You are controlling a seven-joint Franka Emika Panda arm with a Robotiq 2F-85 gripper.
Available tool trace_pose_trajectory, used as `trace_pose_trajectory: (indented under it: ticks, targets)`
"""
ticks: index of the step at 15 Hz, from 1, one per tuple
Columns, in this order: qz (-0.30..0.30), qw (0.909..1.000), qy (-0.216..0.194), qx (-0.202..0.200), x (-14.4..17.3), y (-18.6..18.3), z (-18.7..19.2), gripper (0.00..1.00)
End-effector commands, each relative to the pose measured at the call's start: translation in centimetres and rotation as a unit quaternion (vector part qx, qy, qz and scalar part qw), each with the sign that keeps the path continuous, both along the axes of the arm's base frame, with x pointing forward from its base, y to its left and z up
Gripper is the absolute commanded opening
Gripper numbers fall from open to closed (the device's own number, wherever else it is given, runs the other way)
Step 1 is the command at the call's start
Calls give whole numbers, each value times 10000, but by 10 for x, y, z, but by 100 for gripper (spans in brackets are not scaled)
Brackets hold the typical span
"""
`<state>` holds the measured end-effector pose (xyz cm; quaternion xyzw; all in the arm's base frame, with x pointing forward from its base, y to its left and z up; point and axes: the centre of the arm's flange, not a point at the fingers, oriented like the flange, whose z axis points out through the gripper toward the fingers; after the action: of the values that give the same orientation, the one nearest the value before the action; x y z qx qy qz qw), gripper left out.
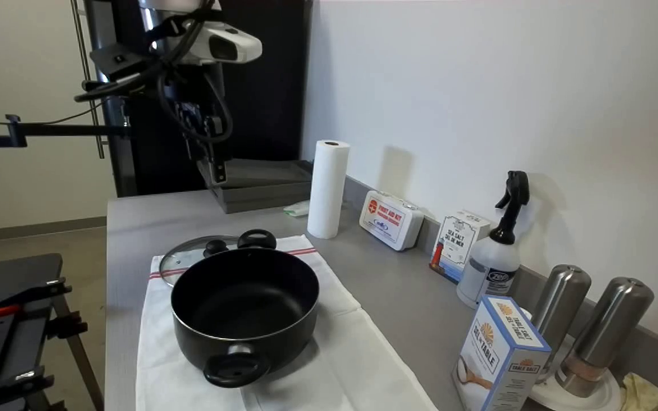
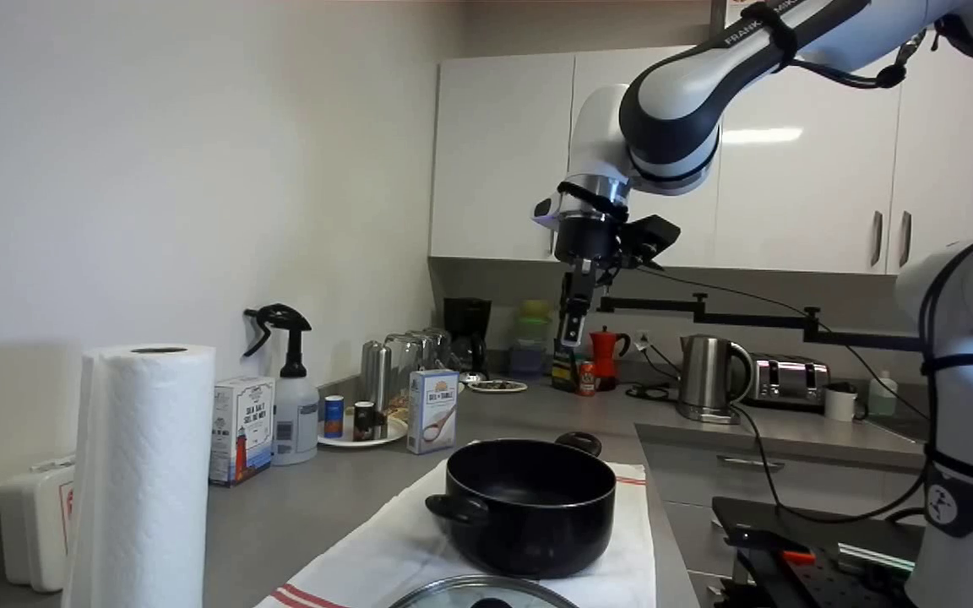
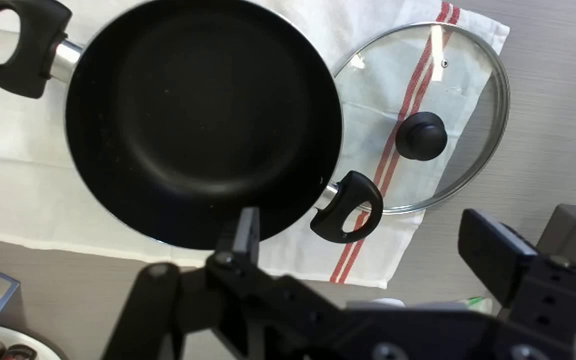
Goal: Put the lid on the pot
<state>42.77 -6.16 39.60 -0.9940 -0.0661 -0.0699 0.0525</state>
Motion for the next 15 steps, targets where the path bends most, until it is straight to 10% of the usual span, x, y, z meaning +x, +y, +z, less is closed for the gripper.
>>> trace_pose_trajectory:
  ticks: [1,15]
  targets:
    - [0,10000,0,0,0,0,0,100]
    - [76,9976,225,-648,19,130,-74,100]
